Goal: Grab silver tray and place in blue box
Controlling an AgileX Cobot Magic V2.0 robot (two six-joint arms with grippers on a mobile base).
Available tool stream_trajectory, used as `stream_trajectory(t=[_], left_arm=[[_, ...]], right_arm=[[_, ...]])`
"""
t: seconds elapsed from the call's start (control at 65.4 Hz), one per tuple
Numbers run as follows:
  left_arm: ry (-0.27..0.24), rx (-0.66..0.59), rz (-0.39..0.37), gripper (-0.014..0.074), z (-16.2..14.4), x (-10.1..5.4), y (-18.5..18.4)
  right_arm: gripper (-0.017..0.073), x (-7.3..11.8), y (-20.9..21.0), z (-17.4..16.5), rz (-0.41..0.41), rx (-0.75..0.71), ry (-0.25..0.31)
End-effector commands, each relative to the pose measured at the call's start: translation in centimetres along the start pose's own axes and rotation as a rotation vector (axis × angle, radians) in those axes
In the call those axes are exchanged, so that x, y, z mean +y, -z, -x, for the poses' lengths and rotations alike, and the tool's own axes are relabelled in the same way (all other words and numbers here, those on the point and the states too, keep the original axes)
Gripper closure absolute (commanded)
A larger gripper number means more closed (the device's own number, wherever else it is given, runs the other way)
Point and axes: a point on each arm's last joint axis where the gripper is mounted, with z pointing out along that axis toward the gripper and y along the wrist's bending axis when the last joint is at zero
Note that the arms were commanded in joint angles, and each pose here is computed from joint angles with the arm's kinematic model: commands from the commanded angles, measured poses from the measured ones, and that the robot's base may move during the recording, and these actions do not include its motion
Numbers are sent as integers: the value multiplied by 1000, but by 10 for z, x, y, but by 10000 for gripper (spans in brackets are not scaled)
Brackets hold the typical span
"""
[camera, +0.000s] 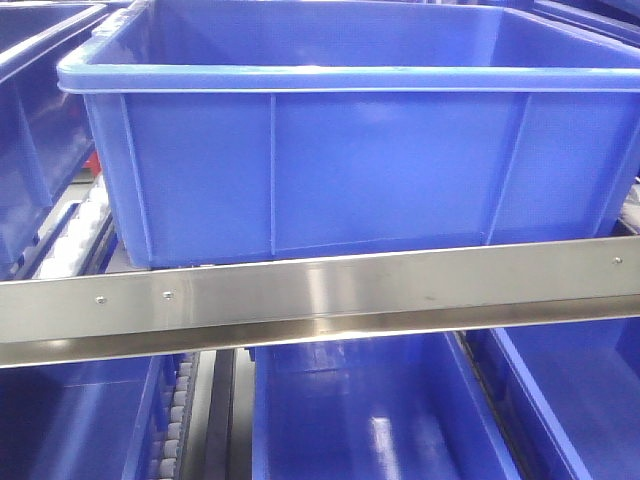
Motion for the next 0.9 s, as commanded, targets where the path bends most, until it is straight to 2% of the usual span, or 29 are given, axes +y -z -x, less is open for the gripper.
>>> stream_trajectory(t=[0.0, 0.122, 0.183, 0.306, 0.397, 0.428, 0.886], left_arm=[[16, -169, 94, 699, 2, 3, 5], [24, -209, 241, 699, -34, 8, 8], [45, -190, 288, 699, -49, 12, 1], [51, -161, 343, 699, -76, 17, -7], [47, -184, 359, 699, -92, 20, -11], [55, -143, 355, 699, -95, 19, -11], [59, -119, 352, 699, -97, 19, -12]], right_arm=[[503, 1, 2, 16, 13, -107, 28], [503, 1, 2, 16, 13, -107, 28], [503, 1, 2, 16, 12, -106, 28], [503, 1, 2, 16, 13, -108, 28], [503, 1, 2, 16, 13, -108, 28], [503, 1, 2, 16, 13, -108, 28], [503, 1, 2, 16, 13, -108, 28]])
